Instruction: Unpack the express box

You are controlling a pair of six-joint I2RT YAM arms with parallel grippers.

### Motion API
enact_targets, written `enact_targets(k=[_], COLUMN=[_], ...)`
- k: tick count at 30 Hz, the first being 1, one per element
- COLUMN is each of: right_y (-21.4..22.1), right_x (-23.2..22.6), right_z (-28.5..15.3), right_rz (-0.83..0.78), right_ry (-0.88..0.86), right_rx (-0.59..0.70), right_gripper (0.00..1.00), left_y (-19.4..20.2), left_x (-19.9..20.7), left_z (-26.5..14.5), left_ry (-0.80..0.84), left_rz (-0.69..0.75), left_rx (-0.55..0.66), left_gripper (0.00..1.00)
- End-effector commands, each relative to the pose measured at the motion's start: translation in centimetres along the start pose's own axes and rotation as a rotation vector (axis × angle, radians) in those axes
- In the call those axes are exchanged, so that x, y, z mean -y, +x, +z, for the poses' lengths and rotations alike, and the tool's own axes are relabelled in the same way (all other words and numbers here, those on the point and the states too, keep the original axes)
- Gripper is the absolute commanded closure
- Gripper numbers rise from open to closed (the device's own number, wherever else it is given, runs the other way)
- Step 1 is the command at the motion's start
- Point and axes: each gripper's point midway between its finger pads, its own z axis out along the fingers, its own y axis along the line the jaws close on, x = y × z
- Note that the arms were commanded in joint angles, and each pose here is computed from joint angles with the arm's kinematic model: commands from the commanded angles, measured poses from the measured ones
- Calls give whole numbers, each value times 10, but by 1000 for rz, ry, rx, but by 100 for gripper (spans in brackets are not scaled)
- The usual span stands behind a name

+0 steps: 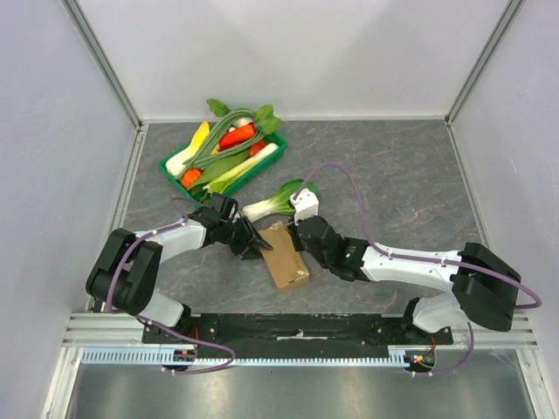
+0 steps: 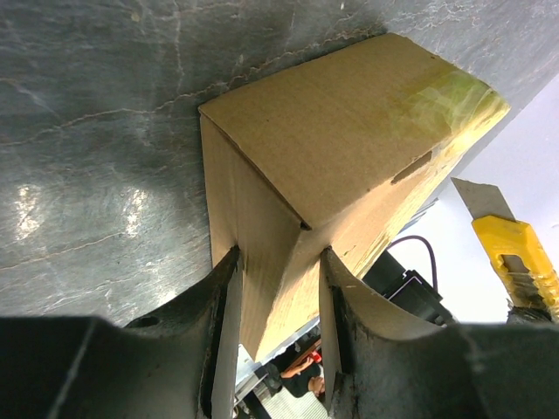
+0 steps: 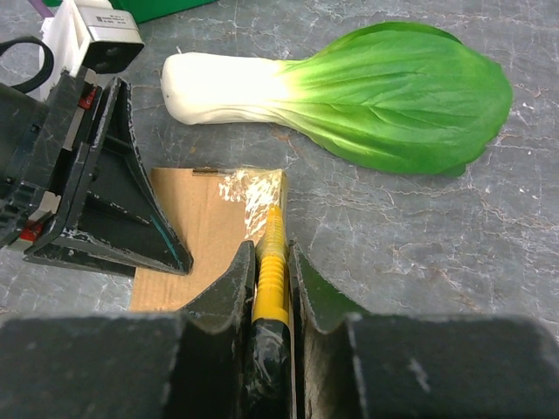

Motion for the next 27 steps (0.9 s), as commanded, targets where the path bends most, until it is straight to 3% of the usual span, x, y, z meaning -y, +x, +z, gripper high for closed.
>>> enact_targets(k=[1, 27], right_y=[-27, -21], right_x=[-2, 3], right_z=[2, 8], right_rz=[33, 8], right_ry=[16, 29], right_rx=[66, 41], right_gripper=[100, 100], left_y=[-1, 0], left_x=[-82, -85], left_z=[11, 11], left_ry=[-313, -325], left_rz=[-77, -74], left_rx=[59, 55], left_gripper=[80, 82])
